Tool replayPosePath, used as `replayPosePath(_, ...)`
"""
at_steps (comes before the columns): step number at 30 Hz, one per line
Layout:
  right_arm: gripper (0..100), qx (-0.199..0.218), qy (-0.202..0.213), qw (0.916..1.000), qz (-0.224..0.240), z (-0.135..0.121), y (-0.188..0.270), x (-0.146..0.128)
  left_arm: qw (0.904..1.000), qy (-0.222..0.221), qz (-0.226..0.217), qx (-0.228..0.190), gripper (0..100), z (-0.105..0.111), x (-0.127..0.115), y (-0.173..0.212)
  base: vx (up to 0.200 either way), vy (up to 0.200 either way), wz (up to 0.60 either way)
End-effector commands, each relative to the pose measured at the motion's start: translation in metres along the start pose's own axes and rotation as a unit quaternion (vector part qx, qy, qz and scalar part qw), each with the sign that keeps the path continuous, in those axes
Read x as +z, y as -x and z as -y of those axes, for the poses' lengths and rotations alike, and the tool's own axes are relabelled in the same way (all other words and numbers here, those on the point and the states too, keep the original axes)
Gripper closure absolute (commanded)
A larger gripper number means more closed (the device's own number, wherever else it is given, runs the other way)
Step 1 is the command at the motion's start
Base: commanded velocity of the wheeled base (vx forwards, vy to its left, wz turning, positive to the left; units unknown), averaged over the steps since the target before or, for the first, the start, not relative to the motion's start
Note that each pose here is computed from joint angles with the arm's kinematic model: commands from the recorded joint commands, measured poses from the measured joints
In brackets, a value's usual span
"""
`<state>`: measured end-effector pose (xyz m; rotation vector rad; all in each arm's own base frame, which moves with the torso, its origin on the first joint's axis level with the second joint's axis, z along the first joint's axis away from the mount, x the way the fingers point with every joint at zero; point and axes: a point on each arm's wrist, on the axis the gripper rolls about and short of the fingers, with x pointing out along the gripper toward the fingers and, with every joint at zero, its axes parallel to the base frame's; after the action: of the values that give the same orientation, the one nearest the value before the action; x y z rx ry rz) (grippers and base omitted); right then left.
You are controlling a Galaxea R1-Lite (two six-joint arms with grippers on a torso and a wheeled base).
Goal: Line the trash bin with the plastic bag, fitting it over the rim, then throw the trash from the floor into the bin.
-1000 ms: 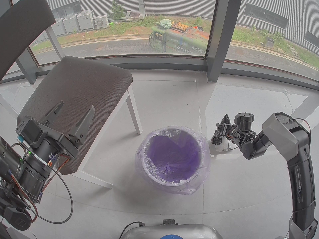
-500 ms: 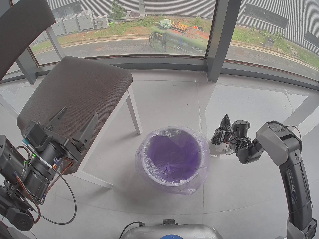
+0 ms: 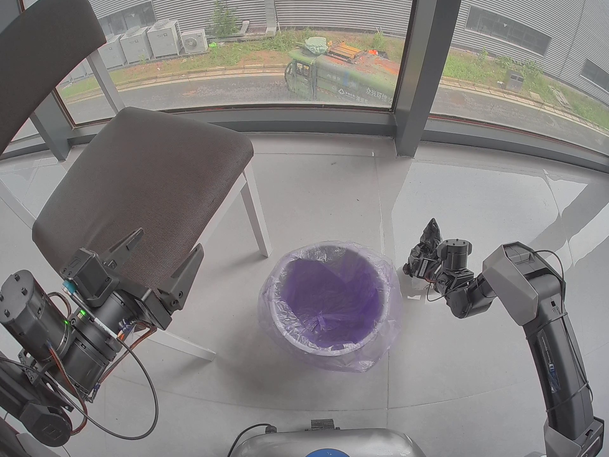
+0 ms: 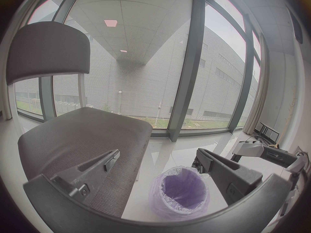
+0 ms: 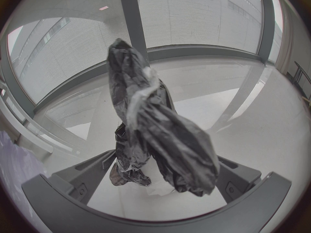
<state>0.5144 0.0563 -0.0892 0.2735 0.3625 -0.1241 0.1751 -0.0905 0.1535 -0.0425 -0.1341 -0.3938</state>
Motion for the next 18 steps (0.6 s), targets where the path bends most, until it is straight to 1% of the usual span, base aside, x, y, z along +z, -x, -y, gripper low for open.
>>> replayPosePath(1, 0, -0.005, -0.020, 0.9998, 0.004, 0.001, -0.009, -0.005, 1.0000, -0.001, -0.008, -0.004, 0, 0.002, -0.006, -0.003, 0.000, 0.000, 0.00)
replayPosePath(2, 0, -0.005, -0.020, 0.9998, 0.004, 0.001, -0.009, -0.005, 1.0000, -0.001, -0.008, -0.004, 0, 0.002, -0.006, -0.003, 0.000, 0.000, 0.00)
replayPosePath(3, 0, -0.035, -0.018, 0.9991, 0.014, 0.006, -0.015, -0.012, 1.0000, 0.000, -0.005, -0.003, 0, 0.001, -0.004, -0.002, 0.000, 0.000, 0.00)
replayPosePath(4, 0, -0.040, -0.015, 0.9990, 0.012, 0.006, -0.015, -0.014, 1.0000, 0.000, -0.005, -0.004, 0, 0.002, -0.004, -0.002, 0.000, 0.000, 0.00)
replayPosePath(12, 0, -0.036, -0.021, 0.9991, 0.012, 0.002, -0.015, -0.015, 1.0000, 0.000, -0.004, -0.003, 0, 0.001, -0.003, -0.001, 0.000, 0.000, 0.00)
replayPosePath(15, 0, -0.036, -0.034, 0.9987, 0.013, 0.002, -0.015, -0.015, 1.0000, 0.000, -0.003, -0.002, 0, 0.001, -0.003, -0.001, 0.000, 0.000, 0.00)
replayPosePath(18, 0, -0.036, -0.037, 0.9986, 0.012, 0.002, -0.015, -0.016, 1.0000, 0.000, -0.004, -0.001, 0, 0.001, -0.004, -0.002, 0.000, 0.000, 0.00)
